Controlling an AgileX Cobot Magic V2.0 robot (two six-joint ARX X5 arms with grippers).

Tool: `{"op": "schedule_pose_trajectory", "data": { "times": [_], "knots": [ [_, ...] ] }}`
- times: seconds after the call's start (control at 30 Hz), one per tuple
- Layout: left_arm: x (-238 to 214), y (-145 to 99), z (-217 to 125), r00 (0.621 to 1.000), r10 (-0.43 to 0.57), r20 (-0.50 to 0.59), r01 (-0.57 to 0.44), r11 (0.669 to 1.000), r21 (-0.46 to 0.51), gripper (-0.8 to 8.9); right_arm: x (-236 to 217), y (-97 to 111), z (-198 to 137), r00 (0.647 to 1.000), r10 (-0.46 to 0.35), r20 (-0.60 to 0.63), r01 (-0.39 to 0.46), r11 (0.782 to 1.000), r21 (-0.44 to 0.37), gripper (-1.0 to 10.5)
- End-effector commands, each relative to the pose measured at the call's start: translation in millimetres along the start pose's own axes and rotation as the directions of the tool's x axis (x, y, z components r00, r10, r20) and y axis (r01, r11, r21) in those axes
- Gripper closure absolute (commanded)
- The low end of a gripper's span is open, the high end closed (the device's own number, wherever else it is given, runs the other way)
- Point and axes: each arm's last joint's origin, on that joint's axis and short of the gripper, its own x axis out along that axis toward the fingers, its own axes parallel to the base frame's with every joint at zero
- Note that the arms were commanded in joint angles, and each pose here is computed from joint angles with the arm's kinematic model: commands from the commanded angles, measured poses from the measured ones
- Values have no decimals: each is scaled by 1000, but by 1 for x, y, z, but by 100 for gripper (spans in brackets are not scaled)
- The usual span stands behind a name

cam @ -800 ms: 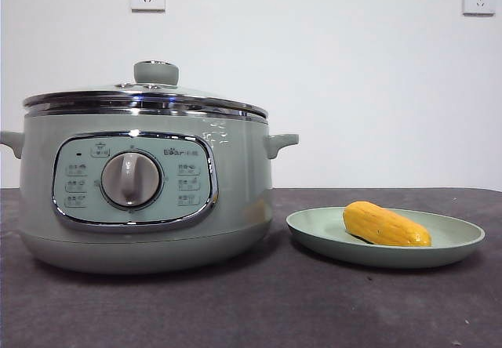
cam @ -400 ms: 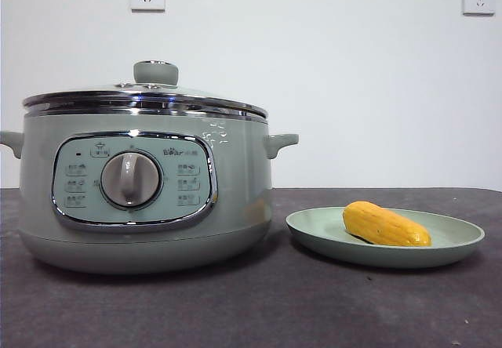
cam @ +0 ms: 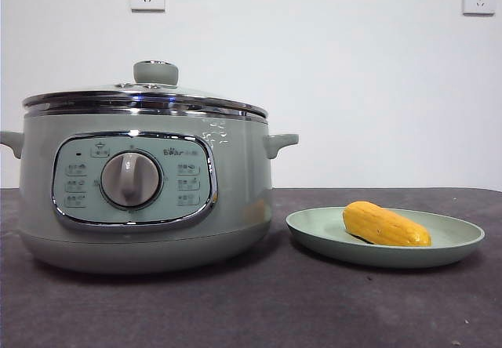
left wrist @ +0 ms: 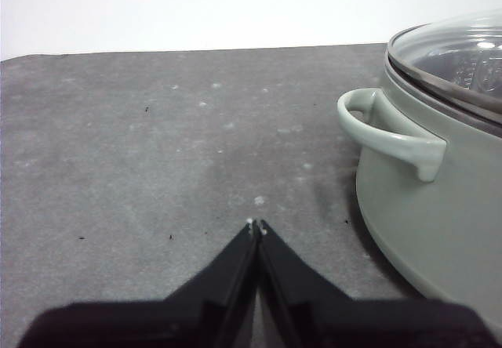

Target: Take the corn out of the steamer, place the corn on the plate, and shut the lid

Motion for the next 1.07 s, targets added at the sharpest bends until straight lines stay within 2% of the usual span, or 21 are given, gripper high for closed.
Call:
{"op": "schedule_pose_trajectory", "data": {
  "times": [0.03, 0.13, 0.2, 0.3, 0.37, 0.47, 0.6, 0.83, 1.07],
  "knots": [
    [1, 0, -5, 1000, -1, -9, 1, 1000, -8, 817, 1, 0, -1, 1000, 1, 1, -1, 1000, 12, 945],
    [1, 0, -5, 1000, -1, -9, 1, 1000, -8, 817, 1, 0, -1, 1000, 1, 3, -1, 1000, -5, 945],
    [1, 0, -5, 1000, -1, -9, 1, 1000, -8, 817, -1, 0, 0, 1000, 1, 17, 0, 998, -62, 945],
    [1, 0, -5, 1000, -1, -9, 1, 1000, -8, 817, -8, -7, 0, 993, -82, 88, 92, 989, -112, 945],
    [1, 0, -5, 1000, 0, -9, 0, 1000, -8, 817, -10, -12, -3, 983, -105, 148, 122, 986, -117, 945],
    [1, 0, -5, 1000, -1, -8, 0, 1000, -8, 817, -11, -22, -14, 949, -132, 287, 164, 983, -88, 945],
    [1, 0, -5, 1000, -1, -8, 0, 1000, -8, 817, -4, -33, -40, 904, -96, 417, 153, 983, -105, 945],
    [1, 0, -5, 1000, -1, -8, 0, 1000, -8, 817, 15, -47, -88, 898, -175, 404, 228, 970, -86, 945],
    [1, 0, -5, 1000, -1, -8, 0, 1000, -8, 817, 22, -53, -110, 884, -213, 416, 251, 967, -39, 945]
  ]
}}
